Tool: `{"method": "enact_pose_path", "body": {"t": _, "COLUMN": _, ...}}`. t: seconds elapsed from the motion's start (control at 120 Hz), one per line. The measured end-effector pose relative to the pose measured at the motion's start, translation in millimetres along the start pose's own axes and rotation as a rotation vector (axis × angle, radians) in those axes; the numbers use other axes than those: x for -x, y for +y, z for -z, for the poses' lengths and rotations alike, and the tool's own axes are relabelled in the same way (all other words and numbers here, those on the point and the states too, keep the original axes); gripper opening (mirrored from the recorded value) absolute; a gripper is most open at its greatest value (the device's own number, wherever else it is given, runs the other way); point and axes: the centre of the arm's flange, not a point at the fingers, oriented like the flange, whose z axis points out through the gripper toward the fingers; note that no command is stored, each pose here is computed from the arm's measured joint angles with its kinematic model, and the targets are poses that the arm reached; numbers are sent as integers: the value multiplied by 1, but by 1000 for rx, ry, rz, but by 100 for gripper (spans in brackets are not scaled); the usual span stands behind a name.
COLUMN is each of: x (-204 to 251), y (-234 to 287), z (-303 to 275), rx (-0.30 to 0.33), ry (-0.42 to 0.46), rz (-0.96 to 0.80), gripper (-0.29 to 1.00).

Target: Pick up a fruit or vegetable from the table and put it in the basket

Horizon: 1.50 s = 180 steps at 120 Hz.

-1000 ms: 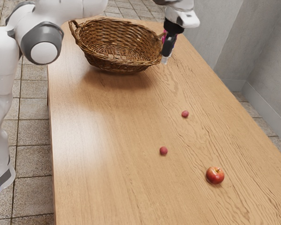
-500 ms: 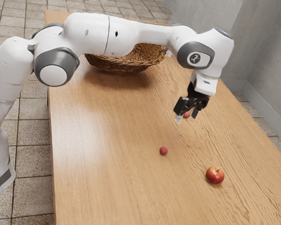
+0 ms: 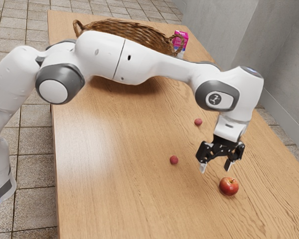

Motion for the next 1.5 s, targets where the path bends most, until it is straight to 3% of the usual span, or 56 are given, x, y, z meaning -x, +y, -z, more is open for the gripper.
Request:
{"method": "enact_pose_path", "body": {"t": 0.508, "x": 7, "y": -35, "z": -25, "rx": -119, "ry": 18, "rz": -16, "gripper": 70}}
{"method": "enact_pose_path", "body": {"t": 1.333, "x": 6, "y": -60, "z": -65, "rx": -179, "ry": 16, "rz": -33, "gripper": 70}}
{"method": "enact_pose_path", "body": {"t": 1.5, "x": 7, "y": -64, "z": -73, "rx": -188, "ry": 13, "rz": -31, "gripper": 65}}
